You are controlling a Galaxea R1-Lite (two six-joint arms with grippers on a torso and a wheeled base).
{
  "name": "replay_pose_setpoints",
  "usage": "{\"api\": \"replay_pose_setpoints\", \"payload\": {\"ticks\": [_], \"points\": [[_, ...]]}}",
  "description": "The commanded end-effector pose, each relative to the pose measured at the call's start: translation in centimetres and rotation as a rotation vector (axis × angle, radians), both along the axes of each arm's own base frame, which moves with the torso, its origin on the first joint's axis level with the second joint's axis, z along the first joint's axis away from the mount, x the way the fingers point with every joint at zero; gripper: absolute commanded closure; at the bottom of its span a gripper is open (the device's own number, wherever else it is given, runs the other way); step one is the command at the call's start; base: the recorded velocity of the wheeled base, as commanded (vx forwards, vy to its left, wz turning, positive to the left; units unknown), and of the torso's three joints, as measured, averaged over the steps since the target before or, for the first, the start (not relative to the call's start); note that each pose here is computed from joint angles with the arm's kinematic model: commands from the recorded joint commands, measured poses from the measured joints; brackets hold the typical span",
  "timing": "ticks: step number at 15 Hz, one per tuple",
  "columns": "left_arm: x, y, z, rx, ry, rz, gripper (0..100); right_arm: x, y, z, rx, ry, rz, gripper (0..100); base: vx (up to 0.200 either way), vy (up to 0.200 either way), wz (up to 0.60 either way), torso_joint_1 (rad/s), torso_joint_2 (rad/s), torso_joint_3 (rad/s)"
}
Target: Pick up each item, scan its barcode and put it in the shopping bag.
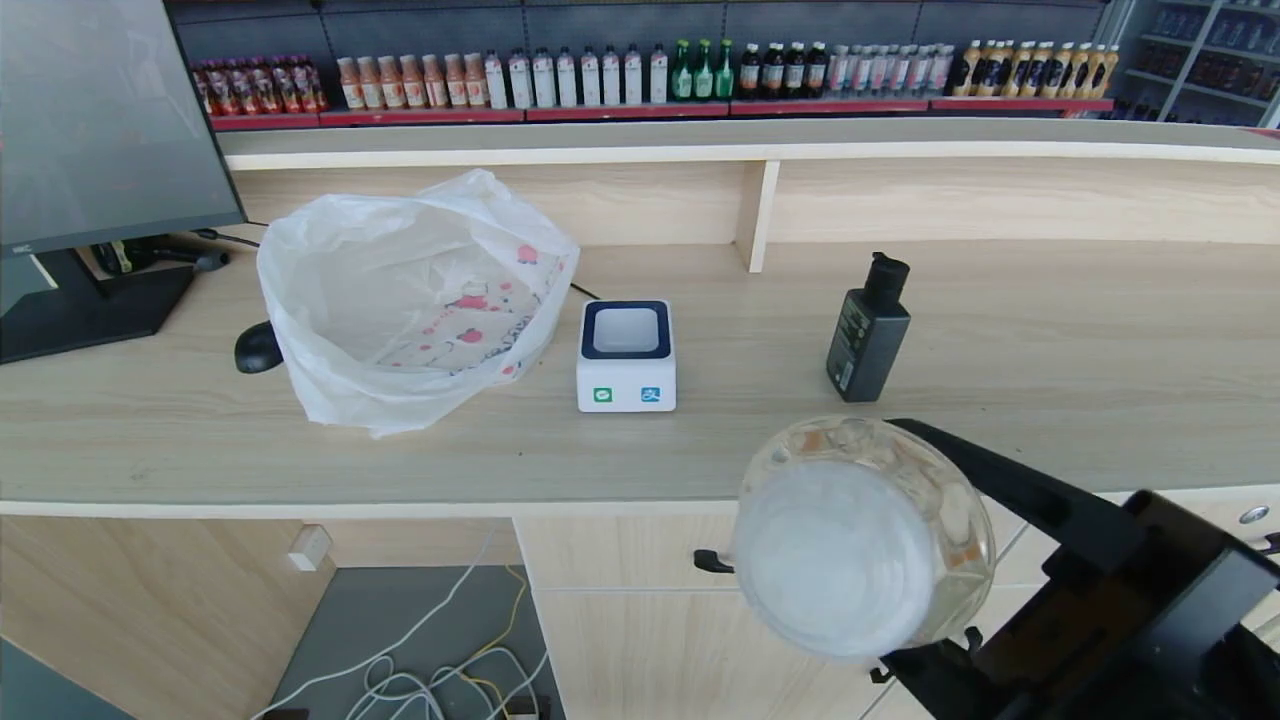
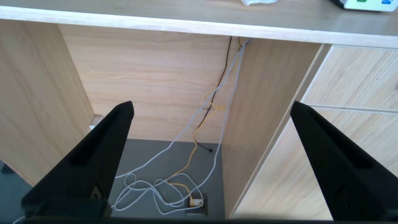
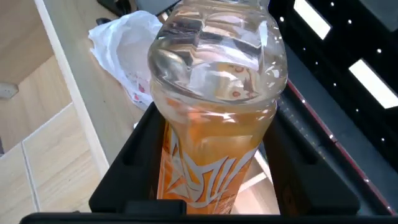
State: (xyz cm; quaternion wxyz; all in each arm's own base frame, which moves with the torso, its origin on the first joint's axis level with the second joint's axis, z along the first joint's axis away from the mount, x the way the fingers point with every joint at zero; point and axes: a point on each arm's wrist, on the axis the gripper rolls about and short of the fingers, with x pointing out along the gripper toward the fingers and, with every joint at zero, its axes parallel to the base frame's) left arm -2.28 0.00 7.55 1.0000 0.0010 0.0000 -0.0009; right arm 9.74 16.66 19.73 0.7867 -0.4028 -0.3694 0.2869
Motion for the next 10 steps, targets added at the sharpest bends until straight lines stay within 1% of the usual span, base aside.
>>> {"api": "replay_pose_setpoints", "payload": {"ticks": [1,3,4,5,9,10], "points": [[0.0,0.0,0.0,0.0,0.0,0.0,0,0.8,-0.7,0.7,0.092,0.064,-0.017,100,0.0,0.0,0.0,0.0,0.0,0.0],[0.0,0.0,0.0,0.0,0.0,0.0,0,1.8,-1.4,0.8,0.213,0.192,-0.007,100,0.0,0.0,0.0,0.0,0.0,0.0],[0.0,0.0,0.0,0.0,0.0,0.0,0,2.0,-1.6,0.6,0.28,0.28,0.019,100,0.0,0.0,0.0,0.0,0.0,0.0],[0.0,0.0,0.0,0.0,0.0,0.0,0,2.3,-1.8,0.6,0.331,0.336,0.032,100,0.0,0.0,0.0,0.0,0.0,0.0],[0.0,0.0,0.0,0.0,0.0,0.0,0,3.1,-2.1,1.0,0.486,0.468,0.081,100,0.0,0.0,0.0,0.0,0.0,0.0],[0.0,0.0,0.0,0.0,0.0,0.0,0,3.1,-2.1,1.0,0.486,0.468,0.081,100,0.0,0.0,0.0,0.0,0.0,0.0]]}}
